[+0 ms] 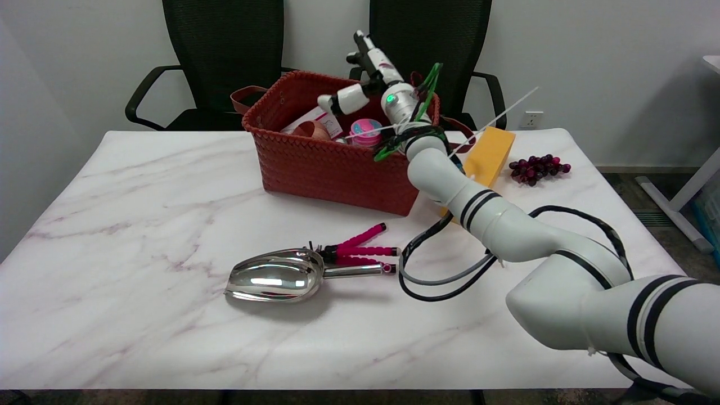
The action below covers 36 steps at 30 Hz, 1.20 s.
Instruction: Place the wooden mortar into the brown storage basket.
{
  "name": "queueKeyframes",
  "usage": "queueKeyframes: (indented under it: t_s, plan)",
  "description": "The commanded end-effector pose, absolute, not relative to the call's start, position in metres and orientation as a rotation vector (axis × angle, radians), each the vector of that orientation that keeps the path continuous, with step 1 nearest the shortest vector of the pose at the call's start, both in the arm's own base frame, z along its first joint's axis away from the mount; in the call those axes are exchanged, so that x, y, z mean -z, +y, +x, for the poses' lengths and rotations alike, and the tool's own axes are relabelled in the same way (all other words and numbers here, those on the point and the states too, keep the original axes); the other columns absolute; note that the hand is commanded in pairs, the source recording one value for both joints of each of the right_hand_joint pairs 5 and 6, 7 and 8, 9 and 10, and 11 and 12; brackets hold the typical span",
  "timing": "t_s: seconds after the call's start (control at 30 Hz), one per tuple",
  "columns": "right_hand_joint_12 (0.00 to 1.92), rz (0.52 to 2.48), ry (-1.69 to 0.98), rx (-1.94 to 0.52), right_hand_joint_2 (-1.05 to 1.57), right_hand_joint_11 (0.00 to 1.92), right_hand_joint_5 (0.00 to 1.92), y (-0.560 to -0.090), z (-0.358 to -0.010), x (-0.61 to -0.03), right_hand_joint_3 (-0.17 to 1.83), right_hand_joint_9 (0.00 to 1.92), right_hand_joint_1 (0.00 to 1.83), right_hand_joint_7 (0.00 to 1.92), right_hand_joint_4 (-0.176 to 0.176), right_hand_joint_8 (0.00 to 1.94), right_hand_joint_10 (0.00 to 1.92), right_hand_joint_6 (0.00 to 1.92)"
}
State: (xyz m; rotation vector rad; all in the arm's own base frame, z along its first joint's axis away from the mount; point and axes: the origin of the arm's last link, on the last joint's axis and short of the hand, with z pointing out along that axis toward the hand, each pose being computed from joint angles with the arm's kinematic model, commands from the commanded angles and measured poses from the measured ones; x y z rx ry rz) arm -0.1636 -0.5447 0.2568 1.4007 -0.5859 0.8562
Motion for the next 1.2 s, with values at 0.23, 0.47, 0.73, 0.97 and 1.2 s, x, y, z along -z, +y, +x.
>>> queueKeyframes:
  t_s: [0.23, 0.47, 0.73, 0.97, 1.2]
  plan:
    - [0.2, 1.226, -0.027, -1.468, 0.7, 0.2, 0.1, -0.364, -0.113, -0.321, 0.78, 0.33, 1.09, 0.39, 0.0, 0.39, 0.33, 0.1]
    - [0.23, 1.003, 0.057, -1.469, 1.01, 0.23, 0.13, -0.296, -0.17, -0.343, 0.86, 0.38, 1.03, 0.61, 0.0, 0.61, 0.38, 0.13]
    - [0.26, 0.904, 0.104, -1.62, 1.05, 0.26, 0.26, -0.244, -0.218, -0.36, 0.95, 0.4, 1.0, 0.71, 0.0, 0.71, 0.4, 0.26]
    - [0.28, 0.892, 0.111, -1.691, 1.09, 0.28, 0.36, -0.228, -0.243, -0.365, 0.97, 0.43, 0.93, 0.72, 0.0, 0.72, 0.43, 0.36]
    - [0.28, 0.839, 0.116, -1.676, 1.09, 0.28, 0.33, -0.218, -0.254, -0.369, 0.95, 0.44, 0.93, 0.72, 0.0, 0.72, 0.44, 0.33]
